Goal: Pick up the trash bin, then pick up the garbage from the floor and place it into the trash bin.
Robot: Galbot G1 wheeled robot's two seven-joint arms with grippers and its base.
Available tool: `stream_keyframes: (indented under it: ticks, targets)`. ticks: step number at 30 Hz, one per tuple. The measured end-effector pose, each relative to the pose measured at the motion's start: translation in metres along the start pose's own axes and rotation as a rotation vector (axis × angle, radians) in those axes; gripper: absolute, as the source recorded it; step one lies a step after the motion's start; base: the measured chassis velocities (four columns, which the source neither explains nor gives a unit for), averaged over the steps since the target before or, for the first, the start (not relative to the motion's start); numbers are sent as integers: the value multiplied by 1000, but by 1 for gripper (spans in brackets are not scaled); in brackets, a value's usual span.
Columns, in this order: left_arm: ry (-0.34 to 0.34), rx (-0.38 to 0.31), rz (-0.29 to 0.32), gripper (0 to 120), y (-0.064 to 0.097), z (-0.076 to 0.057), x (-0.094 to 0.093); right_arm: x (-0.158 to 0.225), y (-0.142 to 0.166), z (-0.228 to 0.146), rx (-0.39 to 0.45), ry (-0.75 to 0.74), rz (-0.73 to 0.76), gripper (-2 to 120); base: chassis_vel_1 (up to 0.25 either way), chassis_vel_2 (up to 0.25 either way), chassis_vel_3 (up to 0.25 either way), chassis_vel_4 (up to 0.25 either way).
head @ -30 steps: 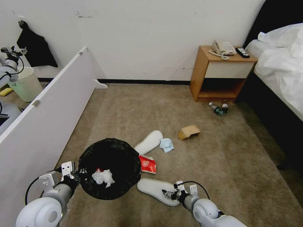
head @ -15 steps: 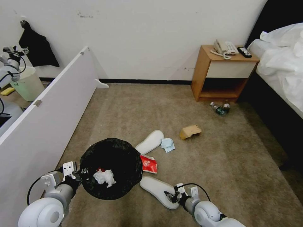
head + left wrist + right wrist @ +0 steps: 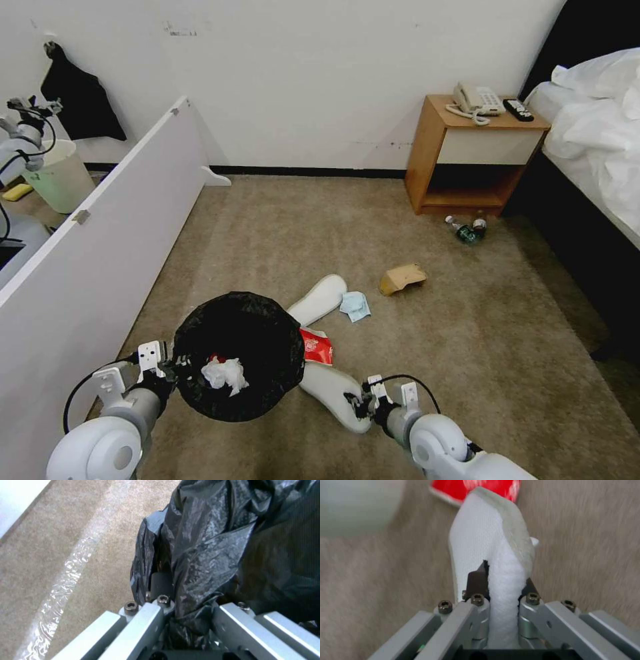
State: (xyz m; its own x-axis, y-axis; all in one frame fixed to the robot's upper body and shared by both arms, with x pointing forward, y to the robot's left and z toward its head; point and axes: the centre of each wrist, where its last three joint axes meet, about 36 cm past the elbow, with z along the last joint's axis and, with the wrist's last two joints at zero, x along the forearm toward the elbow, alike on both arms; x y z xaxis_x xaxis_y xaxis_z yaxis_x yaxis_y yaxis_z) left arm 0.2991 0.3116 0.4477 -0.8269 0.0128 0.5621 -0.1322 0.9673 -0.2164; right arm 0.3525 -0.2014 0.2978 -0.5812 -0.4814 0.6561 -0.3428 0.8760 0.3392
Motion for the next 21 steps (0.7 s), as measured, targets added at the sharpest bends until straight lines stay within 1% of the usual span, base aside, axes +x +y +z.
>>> stream_keyframes:
  ticks: [2, 4, 5, 6, 7, 9, 11, 12, 15, 18, 20, 21]
  targets:
    - [0, -17, 0, 0, 1, -2, 0, 12, 2, -19, 5, -47, -6, 6, 0, 0, 0, 0]
    - [1, -22, 0, 0, 1, -3, 0, 16, 3, -24, 6, -60, -8, 6, 0, 0, 0, 0]
    - [3, -33, -1, 0, 2, -3, 0, 24, 3, -35, 6, -88, -11, 6, 0, 0, 0, 0]
    - [3, -33, -1, 0, 2, -3, 0, 24, 3, -35, 6, -88, -11, 6, 0, 0, 0, 0]
    - [7, -42, -2, 0, 2, -3, 0, 31, 3, -43, 6, -108, -10, 6, 0, 0, 0, 0]
    - [9, -47, -2, 0, 2, -2, -1, 34, 3, -46, 5, -116, -10, 6, 0, 0, 0, 0]
    - [13, -62, 1, 0, 3, -3, -3, 52, 0, -64, 6, -165, -12, 6, 0, 0, 0, 0]
    - [13, -62, 1, 0, 3, -3, -3, 52, 0, -64, 6, -165, -12, 6, 0, 0, 0, 0]
    - [18, -89, 15, 0, 4, -9, -10, 82, -5, -95, 32, -245, -8, 6, 0, 0, 0, 0]
    - [22, -99, 20, 0, 5, -12, -15, 91, -6, -104, 44, -269, -7, 6, 0, 0, 0, 0]
    - [32, -110, 28, 0, 7, -16, -23, 112, -8, -123, 78, -316, -1, 6, 0, 0, 0, 0]
    - [32, -110, 28, 0, 7, -16, -23, 112, -8, -123, 78, -316, -1, 6, 0, 0, 0, 0]
